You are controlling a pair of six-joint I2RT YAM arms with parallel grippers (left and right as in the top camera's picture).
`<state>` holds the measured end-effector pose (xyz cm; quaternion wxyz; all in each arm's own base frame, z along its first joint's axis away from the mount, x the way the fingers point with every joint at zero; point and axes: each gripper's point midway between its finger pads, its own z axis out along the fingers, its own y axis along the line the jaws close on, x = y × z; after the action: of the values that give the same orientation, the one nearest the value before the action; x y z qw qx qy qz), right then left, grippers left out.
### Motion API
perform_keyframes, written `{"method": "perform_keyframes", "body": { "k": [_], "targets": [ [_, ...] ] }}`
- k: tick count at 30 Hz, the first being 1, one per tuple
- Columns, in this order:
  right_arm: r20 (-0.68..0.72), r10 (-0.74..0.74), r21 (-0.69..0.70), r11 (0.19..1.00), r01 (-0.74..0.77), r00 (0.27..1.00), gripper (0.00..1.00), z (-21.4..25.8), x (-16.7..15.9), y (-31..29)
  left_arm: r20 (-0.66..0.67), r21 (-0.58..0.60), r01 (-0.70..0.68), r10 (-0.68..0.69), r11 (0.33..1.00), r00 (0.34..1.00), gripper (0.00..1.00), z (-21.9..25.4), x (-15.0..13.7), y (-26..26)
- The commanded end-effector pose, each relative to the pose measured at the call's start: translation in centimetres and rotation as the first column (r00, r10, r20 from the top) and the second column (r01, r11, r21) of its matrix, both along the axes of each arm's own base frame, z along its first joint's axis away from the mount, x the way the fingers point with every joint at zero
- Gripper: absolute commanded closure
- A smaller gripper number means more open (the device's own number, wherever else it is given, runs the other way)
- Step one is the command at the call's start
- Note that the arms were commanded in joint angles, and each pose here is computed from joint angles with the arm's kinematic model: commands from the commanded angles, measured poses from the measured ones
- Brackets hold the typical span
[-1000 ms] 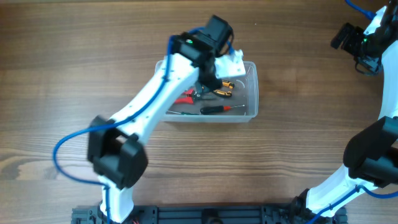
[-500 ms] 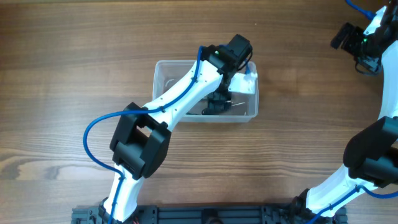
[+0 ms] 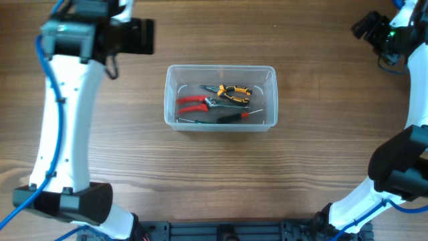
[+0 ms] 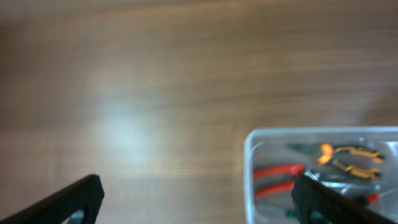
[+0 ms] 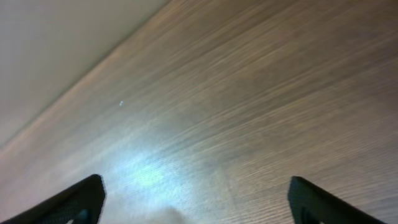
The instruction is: Pack container
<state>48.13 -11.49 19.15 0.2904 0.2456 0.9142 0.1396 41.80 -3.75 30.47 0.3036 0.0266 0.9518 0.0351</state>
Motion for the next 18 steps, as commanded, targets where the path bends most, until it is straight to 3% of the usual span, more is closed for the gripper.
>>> {"method": "perform_keyframes", "body": {
  "k": [1, 4, 6, 8, 9, 14, 18],
  "targets": [
    [0.082, 0.212, -0.118, 0.972, -0.202, 0.974, 0.05, 4.1, -0.4, 2.9, -0.028, -0.029, -0.184, 0.183, 0.983, 0.983, 0.0, 0.4, -1.6, 5.9],
    [0.239, 0.236, -0.335, 0.931, -0.148, 0.942, 0.0, 13.8, -3.6, 2.6, -0.014, -0.031, -0.269, 0.269, 0.963, 0.963, 0.0, 1.3, -2.9, 9.4],
    [0.399, 0.3, -0.465, 0.881, -0.09, 0.867, 0.0, 22.5, -8.9, 4.1, 0.103, -0.001, -0.351, 0.349, 0.936, 0.931, 0.0, 5.0, -5.1, 12.1],
    [0.481, 0.319, -0.505, 0.862, -0.04, 0.817, 0.0, 26.8, -12.7, 5.3, 0.169, 0.001, -0.387, 0.381, 0.922, 0.909, 0.0, 7.3, -7.0, 13.1],
    [0.524, 0.336, -0.519, 0.855, -0.02, 0.782, 0.01, 29.0, -16.1, 6.5, 0.209, -0.01, -0.403, 0.397, 0.915, 0.894, 0.0, 8.9, -8.9, 13.4],
    [0.53, 0.366, -0.507, 0.86, -0.06, 0.765, 0.01, 29.3, -27.0, 10.7, 0.33, -0.067, -0.433, 0.43, 0.899, 0.84, 0.0, 13.0, -14.0, 13.1],
    [0.509, 0.361, -0.49, 0.868, -0.082, 0.781, 0.0, 27.7, -30.4, 11.8, 0.297, -0.081, -0.45, 0.453, 0.889, 0.841, 0.0, 12.5, -15.6, 12.8]
  ]
}}
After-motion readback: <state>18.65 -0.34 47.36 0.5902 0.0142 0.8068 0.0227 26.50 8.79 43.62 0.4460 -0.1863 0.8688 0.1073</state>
